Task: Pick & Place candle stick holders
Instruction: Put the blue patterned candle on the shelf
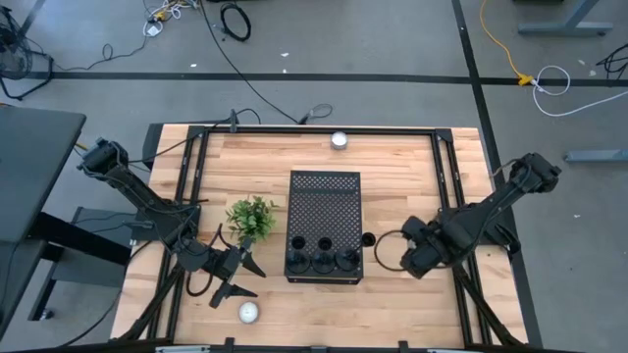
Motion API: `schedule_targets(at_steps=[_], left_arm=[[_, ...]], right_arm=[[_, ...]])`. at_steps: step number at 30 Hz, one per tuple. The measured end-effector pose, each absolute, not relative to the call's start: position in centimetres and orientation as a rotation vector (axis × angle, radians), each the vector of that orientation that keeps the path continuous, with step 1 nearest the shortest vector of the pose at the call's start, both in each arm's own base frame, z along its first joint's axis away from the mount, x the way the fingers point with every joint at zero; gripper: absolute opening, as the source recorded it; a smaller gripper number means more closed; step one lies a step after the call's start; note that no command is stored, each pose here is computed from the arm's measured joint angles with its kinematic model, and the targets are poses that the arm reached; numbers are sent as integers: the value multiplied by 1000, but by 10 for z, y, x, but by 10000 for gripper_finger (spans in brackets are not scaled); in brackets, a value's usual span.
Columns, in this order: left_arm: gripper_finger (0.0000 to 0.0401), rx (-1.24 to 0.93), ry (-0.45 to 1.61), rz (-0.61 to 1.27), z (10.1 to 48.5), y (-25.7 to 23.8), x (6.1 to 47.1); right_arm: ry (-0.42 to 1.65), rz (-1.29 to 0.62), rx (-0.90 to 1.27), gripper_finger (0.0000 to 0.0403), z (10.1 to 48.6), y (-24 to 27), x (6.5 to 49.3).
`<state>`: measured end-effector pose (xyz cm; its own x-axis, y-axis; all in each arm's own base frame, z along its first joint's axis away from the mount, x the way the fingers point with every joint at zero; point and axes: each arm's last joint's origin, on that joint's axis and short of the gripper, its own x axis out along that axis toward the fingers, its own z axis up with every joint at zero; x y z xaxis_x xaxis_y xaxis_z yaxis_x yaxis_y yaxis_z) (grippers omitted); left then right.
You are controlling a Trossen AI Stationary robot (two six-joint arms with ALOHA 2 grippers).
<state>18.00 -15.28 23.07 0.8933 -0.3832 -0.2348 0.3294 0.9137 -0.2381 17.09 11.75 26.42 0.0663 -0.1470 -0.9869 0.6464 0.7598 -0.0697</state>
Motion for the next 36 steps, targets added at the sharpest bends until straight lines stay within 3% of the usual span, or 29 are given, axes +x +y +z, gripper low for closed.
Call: schedule_targets(at_steps=[11,20,36], left_arm=[[248,-194,282,-372,231,-153,180],[248,-195,282,-372,231,-153,180],[248,-195,282,-372,231,-153,180]], right_arm=[[1250,-713,411,285,288,79,196],[1160,-661,442,285,291,50,221],[810,-460,393,285,309,-7,269]])
